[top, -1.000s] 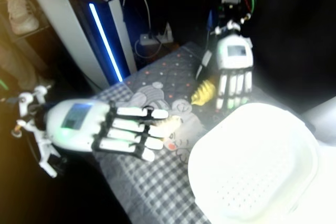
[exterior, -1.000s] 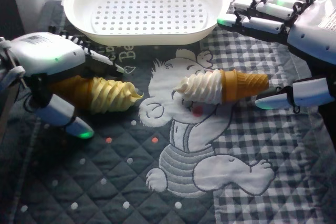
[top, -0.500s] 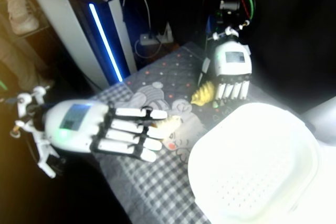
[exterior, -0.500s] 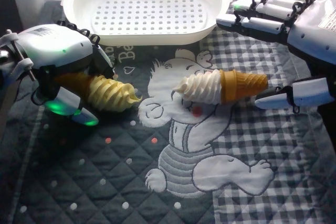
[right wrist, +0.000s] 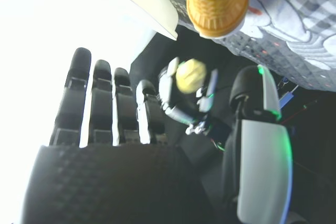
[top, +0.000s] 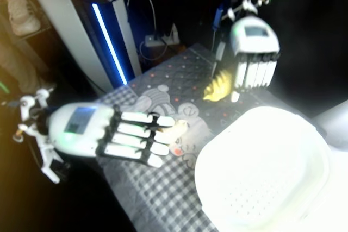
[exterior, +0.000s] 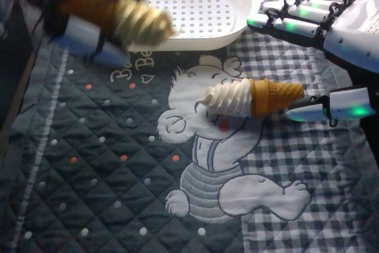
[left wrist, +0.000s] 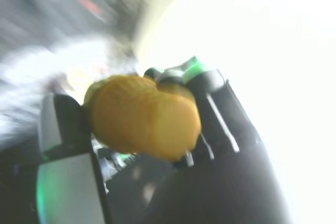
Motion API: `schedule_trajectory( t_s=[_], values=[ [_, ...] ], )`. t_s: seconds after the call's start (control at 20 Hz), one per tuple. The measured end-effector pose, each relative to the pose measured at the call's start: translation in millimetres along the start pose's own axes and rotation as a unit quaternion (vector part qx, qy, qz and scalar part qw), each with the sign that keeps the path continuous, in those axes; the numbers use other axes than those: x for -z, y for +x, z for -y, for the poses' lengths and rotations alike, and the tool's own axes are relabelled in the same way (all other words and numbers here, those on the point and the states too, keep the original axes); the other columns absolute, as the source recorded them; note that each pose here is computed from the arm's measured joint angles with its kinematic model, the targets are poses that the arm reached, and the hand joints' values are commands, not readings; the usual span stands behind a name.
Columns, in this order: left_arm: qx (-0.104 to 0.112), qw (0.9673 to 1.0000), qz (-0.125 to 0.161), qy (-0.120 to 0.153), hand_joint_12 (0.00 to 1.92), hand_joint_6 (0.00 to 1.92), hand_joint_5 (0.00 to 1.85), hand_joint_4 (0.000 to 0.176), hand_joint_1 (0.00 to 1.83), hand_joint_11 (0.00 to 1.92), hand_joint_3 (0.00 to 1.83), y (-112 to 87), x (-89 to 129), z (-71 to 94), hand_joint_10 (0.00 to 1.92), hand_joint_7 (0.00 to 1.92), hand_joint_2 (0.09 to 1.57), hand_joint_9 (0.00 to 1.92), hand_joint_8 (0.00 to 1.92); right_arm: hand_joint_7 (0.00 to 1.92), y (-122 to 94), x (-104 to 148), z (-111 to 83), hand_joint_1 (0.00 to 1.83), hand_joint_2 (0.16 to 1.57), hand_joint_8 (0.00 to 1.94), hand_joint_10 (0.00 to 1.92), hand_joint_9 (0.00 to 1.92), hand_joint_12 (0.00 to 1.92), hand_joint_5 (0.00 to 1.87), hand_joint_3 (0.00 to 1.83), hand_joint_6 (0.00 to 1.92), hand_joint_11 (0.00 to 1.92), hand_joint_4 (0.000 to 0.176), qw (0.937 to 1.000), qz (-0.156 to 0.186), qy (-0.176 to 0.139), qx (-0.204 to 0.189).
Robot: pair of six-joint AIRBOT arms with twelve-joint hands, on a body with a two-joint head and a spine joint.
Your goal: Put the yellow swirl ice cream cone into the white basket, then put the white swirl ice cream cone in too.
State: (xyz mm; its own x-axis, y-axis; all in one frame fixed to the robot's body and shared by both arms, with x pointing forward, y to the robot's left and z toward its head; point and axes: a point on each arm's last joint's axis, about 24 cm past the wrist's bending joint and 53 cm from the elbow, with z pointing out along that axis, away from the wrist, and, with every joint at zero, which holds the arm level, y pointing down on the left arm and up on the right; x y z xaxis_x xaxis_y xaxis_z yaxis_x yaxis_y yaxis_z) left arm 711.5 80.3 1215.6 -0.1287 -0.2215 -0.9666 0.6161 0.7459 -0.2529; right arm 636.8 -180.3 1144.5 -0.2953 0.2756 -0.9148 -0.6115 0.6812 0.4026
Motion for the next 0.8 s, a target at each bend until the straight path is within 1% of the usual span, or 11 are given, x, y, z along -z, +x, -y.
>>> schedule_trajectory(
  t_s=[0.05, 0.15, 0.2, 0.25, 0.3, 0.35, 0.45, 0.5, 0.55, 0.65, 0.8],
  values=[
    [0.004, 0.9999, 0.012, -0.009, 1.83, 0.26, 1.37, 0.000, 1.21, 0.95, 0.00, -12.3, -13, -7.5, 1.57, 1.07, 0.98, 1.01, 1.02, 0.17, 1, -1, -1.3, 0.60, 0.97, 0.00, 0.00, 0.28, 0.48, 0.09, 0.00, 0.01, 0.24, 0.149, 1.0000, 0.002, -0.003, -0.001],
    [0.022, 0.9986, 0.018, -0.043, 1.82, 0.45, 1.27, 0.000, 1.20, 0.70, 0.00, -23.7, -40, -33.9, 1.35, 1.11, 1.00, 0.92, 0.67, 0.18, 5, -3, -1.4, 0.63, 0.96, 0.01, 0.00, 0.29, 0.48, 0.10, 0.00, 0.01, 0.22, 0.138, 1.0000, -0.001, -0.005, -0.002],
    [0.032, 0.9975, 0.010, -0.063, 1.82, 0.50, 1.25, 0.000, 1.20, 0.63, 0.00, -19.5, -49, -48.3, 1.36, 1.10, 1.01, 0.88, 0.71, 0.19, 6, -4, -1.1, 0.64, 0.96, 0.01, 0.01, 0.30, 0.48, 0.10, 0.00, 0.01, 0.22, 0.142, 1.0000, 0.000, -0.005, -0.004],
    [0.048, 0.9939, -0.023, -0.096, 1.84, 0.51, 1.24, 0.000, 1.20, 0.81, 0.00, 0.1, -61, -70.5, 1.51, 1.05, 1.01, 0.92, 0.92, 0.20, 8, -6, -0.6, 0.65, 0.96, 0.01, 0.01, 0.30, 0.48, 0.10, 0.00, 0.01, 0.23, 0.148, 1.0000, -0.001, -0.004, -0.005],
    [0.051, 0.9922, -0.038, -0.107, 1.55, 0.53, 1.23, 0.000, 1.20, 0.85, 0.00, 8.3, -65, -77.8, 1.28, 1.03, 1.01, 0.95, 0.85, 0.20, 9, -6, -0.5, 0.65, 0.96, 0.01, 0.00, 0.29, 0.48, 0.10, 0.00, 0.00, 0.21, 0.154, 1.0000, -0.001, -0.004, -0.007],
    [0.058, 0.9871, -0.074, -0.129, 1.62, 0.50, 1.25, 0.000, 1.21, 0.91, 0.00, 29.4, -72, -89.6, 1.36, 1.05, 1.01, 0.98, 0.89, 0.20, 10, -7, -0.9, 0.63, 0.96, 0.01, 0.00, 0.29, 0.47, 0.09, 0.00, 0.00, 0.20, 0.162, 1.0000, -0.003, -0.005, -0.007],
    [0.067, 0.9819, -0.102, -0.145, 1.62, 0.58, 1.21, 0.012, 1.13, 0.82, 0.00, 48.7, -81, -94.5, 1.18, 0.98, 1.02, 0.89, 0.59, 0.20, 10, -8, -3.4, 0.60, 0.97, 0.00, 0.00, 0.28, 0.47, 0.10, 0.00, 0.01, 0.18, 0.163, 0.9999, -0.001, -0.010, -0.012],
    [0.070, 0.9808, -0.109, -0.146, 1.69, 0.21, 0.94, 0.000, 1.01, 0.68, 0.00, 54.3, -84, -92.5, 1.17, 0.86, 0.94, 0.74, 0.50, 0.19, 9, -9, -6.6, 0.60, 0.98, 0.00, 0.00, 0.26, 0.45, 0.13, 0.01, 0.01, 0.15, 0.140, 0.9998, 0.002, -0.016, -0.014],
    [0.076, 0.9802, -0.112, -0.145, 1.59, 0.06, 0.87, 0.000, 0.95, 0.59, 0.00, 56.3, -86, -89.9, 1.00, 0.84, 0.92, 0.69, 0.33, 0.19, 9, -9, -9.0, 0.59, 0.98, 0.00, 0.00, 0.26, 0.45, 0.13, 0.01, 0.01, 0.16, 0.137, 0.9996, 0.003, -0.021, -0.018],
    [0.077, 0.9810, -0.110, -0.140, 1.59, 0.00, 0.71, 0.036, 0.87, 0.56, 0.00, 54.5, -89, -84.6, 1.05, 0.82, 0.90, 0.64, 0.19, 0.16, 7, -9, -13.5, 0.59, 0.97, 0.00, 0.00, 0.20, 0.42, 0.13, 0.00, 0.01, 0.10, 0.117, 0.9990, 0.008, -0.031, -0.032],
    [0.076, 0.9845, -0.092, -0.129, 1.50, 0.00, 0.58, 0.073, 0.78, 0.49, 0.00, 42.9, -89, -78.2, 0.84, 0.71, 0.92, 0.57, 0.05, 0.11, 2, -9, -21.4, 0.67, 0.96, 0.00, 0.00, 0.12, 0.23, 0.13, 0.00, 0.00, 0.07, 0.113, 0.9976, 0.018, -0.047, -0.047]
  ],
)
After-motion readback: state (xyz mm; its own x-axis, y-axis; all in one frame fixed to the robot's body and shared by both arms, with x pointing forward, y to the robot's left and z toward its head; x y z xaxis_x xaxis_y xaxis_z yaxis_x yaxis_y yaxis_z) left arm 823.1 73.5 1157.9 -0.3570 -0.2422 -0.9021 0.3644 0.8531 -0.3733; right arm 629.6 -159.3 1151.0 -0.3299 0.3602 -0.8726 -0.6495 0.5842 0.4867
